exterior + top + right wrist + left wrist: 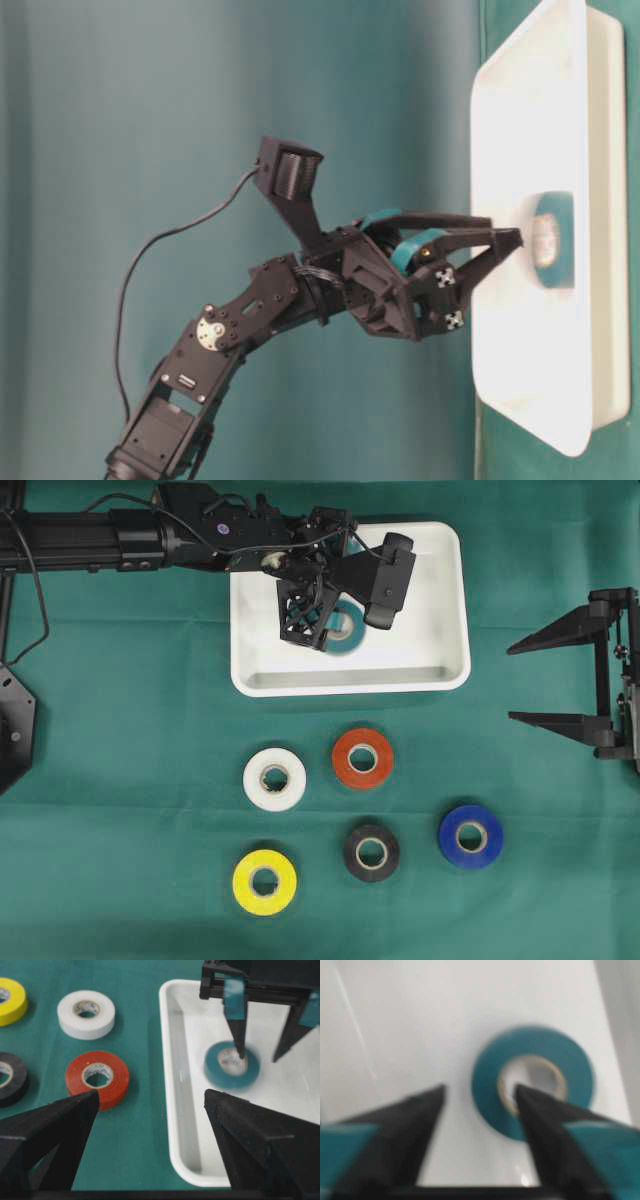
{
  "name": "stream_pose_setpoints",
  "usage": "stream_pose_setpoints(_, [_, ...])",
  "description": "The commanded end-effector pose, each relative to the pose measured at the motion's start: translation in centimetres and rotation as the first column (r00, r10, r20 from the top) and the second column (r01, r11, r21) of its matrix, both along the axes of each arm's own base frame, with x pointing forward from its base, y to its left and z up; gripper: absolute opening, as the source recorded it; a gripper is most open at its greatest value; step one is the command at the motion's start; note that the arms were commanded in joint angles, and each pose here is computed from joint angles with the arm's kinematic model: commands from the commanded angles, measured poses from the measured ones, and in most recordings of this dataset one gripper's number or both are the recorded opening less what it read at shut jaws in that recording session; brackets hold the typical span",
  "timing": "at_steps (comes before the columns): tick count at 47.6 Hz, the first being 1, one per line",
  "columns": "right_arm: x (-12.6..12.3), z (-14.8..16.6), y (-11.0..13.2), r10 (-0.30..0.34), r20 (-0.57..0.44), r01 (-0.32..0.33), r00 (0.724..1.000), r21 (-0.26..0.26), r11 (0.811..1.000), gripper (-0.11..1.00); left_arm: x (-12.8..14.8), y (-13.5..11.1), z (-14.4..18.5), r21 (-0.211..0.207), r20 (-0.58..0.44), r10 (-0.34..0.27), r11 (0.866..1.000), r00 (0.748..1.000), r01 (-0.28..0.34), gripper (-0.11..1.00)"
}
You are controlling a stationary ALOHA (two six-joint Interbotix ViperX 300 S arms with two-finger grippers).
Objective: Pick up the tape from a random location and place it into the white case.
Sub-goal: 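Lower the teal roll into the tray and open the left gripper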
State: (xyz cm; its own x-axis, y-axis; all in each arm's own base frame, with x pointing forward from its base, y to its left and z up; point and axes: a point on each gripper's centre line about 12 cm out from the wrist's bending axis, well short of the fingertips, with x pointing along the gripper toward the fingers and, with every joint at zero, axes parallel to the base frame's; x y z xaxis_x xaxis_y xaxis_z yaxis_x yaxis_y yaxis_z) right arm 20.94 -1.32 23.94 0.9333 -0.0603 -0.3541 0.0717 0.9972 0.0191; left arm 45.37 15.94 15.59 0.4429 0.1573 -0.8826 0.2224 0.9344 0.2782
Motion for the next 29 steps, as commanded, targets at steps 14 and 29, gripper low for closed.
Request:
stream_pose_setpoints(14, [0.3, 0.8, 0.0, 0.003, 0.023, -0.003, 1.000, -0.006, 1.000, 0.92, 0.8, 0.2, 2.0, 0.028, 0.081, -0.003, 1.000, 0.997, 0.001, 0.90])
stream_pose_setpoints(29, [0.4, 1.0, 0.0, 0.003, 0.026, -0.003, 1.000, -0.004, 1.000, 0.92, 0.6, -1.1, 2.8, 0.024, 0.071, -0.025, 0.999, 0.997, 0.023, 0.90])
